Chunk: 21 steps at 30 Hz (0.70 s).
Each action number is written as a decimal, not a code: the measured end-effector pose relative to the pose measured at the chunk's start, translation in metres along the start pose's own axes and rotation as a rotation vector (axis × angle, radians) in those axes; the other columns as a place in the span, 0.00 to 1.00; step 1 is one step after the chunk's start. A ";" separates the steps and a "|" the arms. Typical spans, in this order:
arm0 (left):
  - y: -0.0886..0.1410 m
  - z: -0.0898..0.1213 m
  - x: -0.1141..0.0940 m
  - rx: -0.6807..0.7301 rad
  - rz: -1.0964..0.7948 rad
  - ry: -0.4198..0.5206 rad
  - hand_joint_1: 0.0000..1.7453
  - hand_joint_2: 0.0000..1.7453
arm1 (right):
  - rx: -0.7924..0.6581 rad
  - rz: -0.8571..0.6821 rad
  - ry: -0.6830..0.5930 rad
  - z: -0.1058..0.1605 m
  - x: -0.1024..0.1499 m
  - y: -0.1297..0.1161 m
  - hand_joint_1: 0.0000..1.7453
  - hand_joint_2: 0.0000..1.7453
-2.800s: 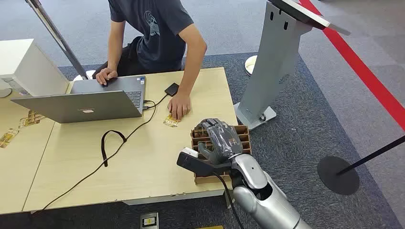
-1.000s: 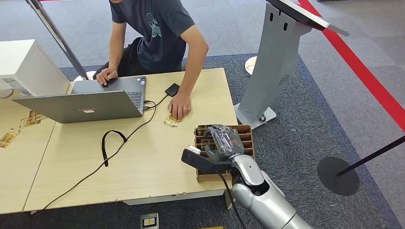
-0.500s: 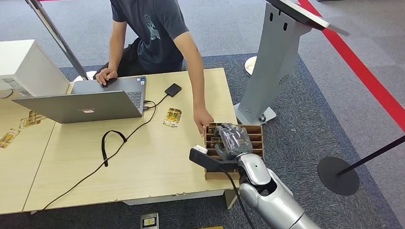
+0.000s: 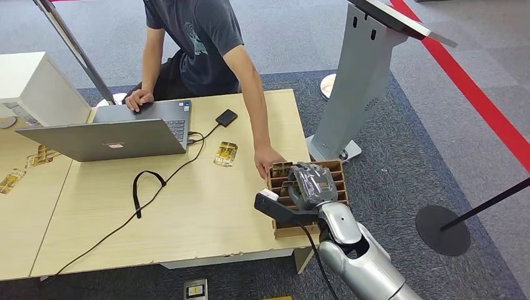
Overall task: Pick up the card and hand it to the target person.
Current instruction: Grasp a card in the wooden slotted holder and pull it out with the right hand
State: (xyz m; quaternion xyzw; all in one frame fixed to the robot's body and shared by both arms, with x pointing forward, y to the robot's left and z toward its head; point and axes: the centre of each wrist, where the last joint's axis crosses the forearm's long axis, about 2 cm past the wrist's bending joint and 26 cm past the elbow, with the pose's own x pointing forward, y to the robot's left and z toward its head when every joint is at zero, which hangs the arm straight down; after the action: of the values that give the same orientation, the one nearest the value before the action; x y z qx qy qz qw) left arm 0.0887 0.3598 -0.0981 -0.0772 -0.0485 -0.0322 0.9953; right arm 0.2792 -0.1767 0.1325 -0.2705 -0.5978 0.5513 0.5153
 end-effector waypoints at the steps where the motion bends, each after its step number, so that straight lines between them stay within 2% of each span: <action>1: 0.000 0.000 0.000 0.000 0.000 -0.001 0.00 0.00 | -0.003 0.000 0.000 0.000 0.000 0.000 0.75 1.00; 8: 0.000 0.000 0.000 0.002 0.001 -0.005 0.00 0.00 | -0.012 0.004 0.005 0.002 -0.002 -0.002 0.81 1.00; 13: 0.000 0.000 0.000 0.002 0.004 -0.009 0.00 0.00 | -0.023 0.003 -0.007 0.003 -0.002 -0.003 0.92 1.00; 16: 0.000 0.000 0.000 0.003 0.005 -0.012 0.00 0.00 | -0.049 -0.014 -0.045 0.004 -0.001 -0.005 1.00 1.00; 21: 0.000 0.000 0.000 0.002 0.008 -0.017 0.00 0.00 | -0.131 -0.083 -0.171 0.006 0.006 -0.017 1.00 1.00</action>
State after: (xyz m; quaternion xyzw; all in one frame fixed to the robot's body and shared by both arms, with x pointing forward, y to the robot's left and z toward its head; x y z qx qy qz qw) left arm 0.0890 0.3598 -0.0980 -0.0768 -0.0569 -0.0273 0.9951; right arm 0.2754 -0.1779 0.1513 -0.2307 -0.6851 0.5101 0.4661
